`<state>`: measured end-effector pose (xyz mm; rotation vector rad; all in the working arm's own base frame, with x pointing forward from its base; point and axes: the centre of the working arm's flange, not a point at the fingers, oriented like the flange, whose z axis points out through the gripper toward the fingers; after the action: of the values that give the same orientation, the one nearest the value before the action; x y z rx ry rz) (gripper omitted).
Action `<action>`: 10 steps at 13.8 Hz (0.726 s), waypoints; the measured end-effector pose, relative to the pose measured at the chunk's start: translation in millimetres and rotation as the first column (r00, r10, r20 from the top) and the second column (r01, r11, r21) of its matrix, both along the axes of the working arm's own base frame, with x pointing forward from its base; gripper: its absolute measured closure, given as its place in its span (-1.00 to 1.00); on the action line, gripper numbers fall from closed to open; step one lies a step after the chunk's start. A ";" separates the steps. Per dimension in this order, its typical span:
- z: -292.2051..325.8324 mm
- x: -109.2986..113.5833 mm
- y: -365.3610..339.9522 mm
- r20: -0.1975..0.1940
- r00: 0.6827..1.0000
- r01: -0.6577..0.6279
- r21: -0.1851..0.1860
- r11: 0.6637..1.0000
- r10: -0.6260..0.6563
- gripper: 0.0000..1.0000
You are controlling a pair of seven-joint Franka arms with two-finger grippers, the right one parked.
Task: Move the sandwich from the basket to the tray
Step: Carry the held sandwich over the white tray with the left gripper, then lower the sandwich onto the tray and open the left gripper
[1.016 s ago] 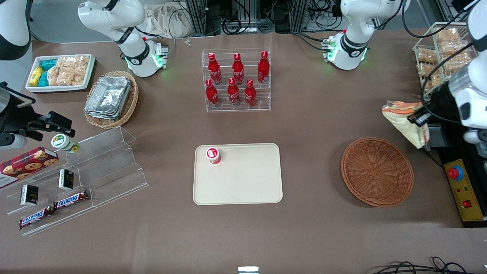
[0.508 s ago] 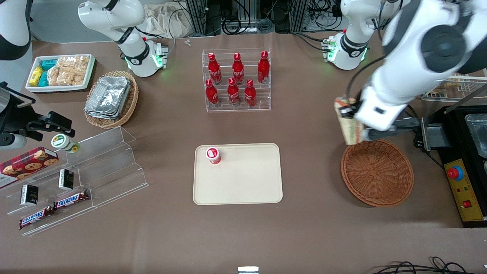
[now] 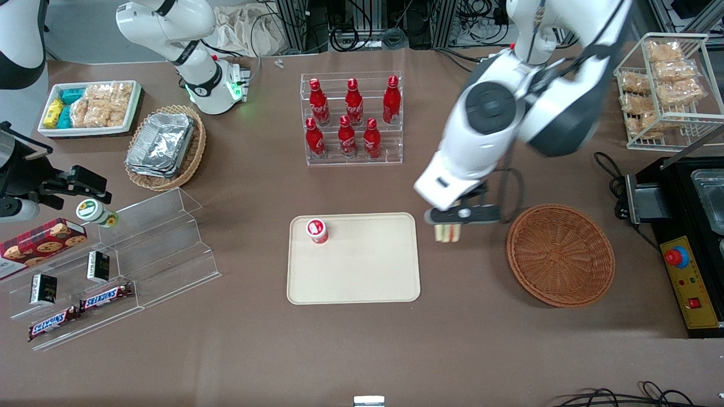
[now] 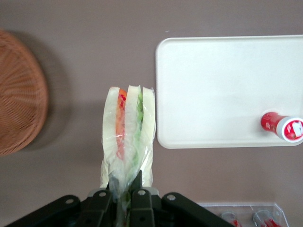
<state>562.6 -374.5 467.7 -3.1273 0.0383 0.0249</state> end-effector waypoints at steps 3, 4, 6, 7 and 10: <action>-67.4 8.2 -32.9 0.008 0.999 0.042 -0.020 0.999 -0.041 0.74; -88.8 12.9 -36.2 0.001 0.999 0.042 -0.031 0.999 -0.042 0.74; -127.7 20.7 -40.4 -0.010 0.999 0.042 -0.054 0.998 -0.042 0.74; -144.9 23.5 -43.0 -0.010 0.999 0.042 -0.069 0.997 -0.043 0.74; -183.0 28.7 -47.3 -0.011 0.999 0.041 -0.101 0.994 -0.042 0.74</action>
<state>591.3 -421.9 284.7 -3.2258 0.1083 0.0451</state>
